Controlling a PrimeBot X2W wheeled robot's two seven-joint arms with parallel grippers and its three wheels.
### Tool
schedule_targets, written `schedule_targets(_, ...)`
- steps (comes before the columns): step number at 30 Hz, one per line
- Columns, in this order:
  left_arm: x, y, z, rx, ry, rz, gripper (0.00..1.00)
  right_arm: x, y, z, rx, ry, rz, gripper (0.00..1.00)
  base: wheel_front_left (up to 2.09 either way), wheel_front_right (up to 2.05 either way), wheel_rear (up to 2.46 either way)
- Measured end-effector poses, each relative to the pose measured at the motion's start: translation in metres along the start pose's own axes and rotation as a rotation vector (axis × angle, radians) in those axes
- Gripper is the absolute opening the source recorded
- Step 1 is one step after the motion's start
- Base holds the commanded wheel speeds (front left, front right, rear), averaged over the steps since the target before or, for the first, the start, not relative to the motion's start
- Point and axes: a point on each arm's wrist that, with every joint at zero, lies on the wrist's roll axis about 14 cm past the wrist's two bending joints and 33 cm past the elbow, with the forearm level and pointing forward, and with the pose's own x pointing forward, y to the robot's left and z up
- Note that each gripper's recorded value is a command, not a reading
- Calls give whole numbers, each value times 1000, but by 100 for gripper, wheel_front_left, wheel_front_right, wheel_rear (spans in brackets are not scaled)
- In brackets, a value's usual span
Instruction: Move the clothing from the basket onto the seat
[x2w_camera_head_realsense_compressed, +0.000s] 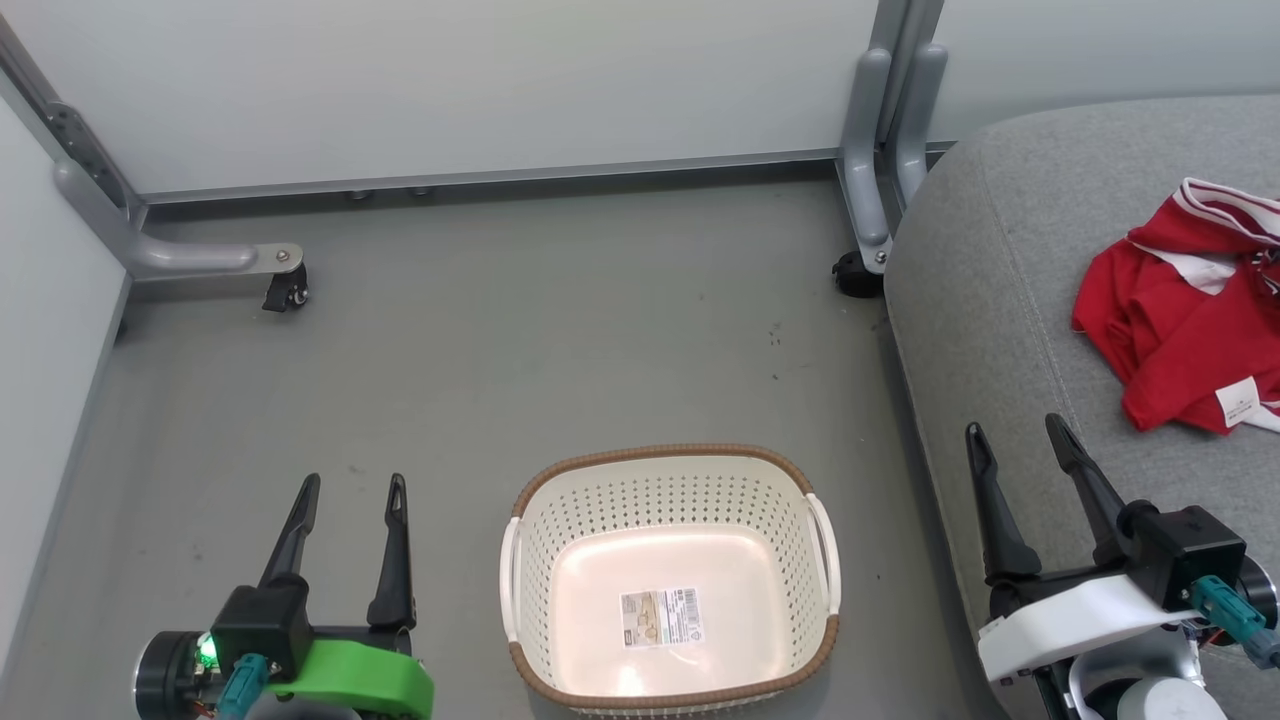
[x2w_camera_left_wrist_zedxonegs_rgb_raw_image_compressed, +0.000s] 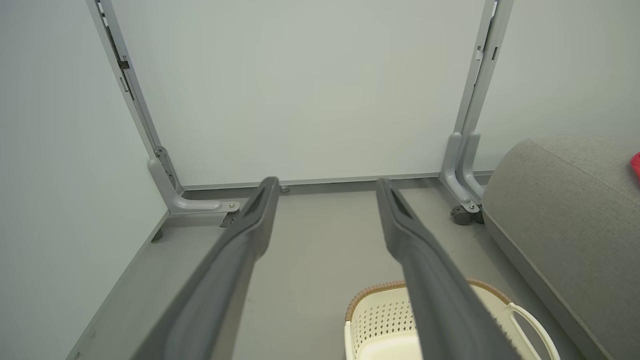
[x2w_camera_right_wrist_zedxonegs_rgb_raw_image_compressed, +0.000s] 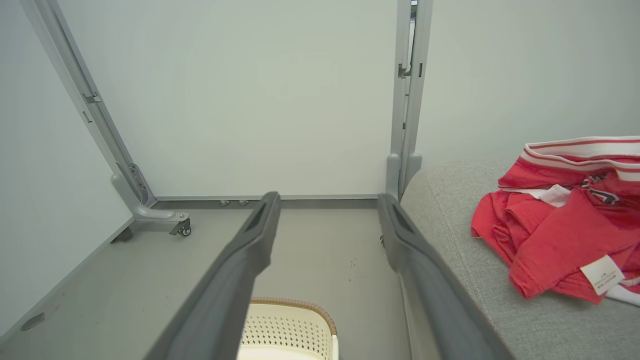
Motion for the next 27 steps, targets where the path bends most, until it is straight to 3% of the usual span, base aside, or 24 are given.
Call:
schedule_targets(9, -1, 0, 0, 2, 0, 1, 100, -2, 0, 1, 5, 0, -2, 100, 0, 0, 0)
schedule_targets(10, -1, 0, -1, 2, 3, 1, 0, -3, 0, 0, 6, 4, -2, 0, 0, 0, 0)
schedule_targets(16, -6, 2, -19, 0, 63, 7, 0, -9, 0, -21, 21, 71, -8, 0, 0, 0, 0)
schedule_targets(27, -7, 13, -26, -206, 108, 72, 0, -11, -5, -29, 234, 85, -40, 0, 0, 0, 0)
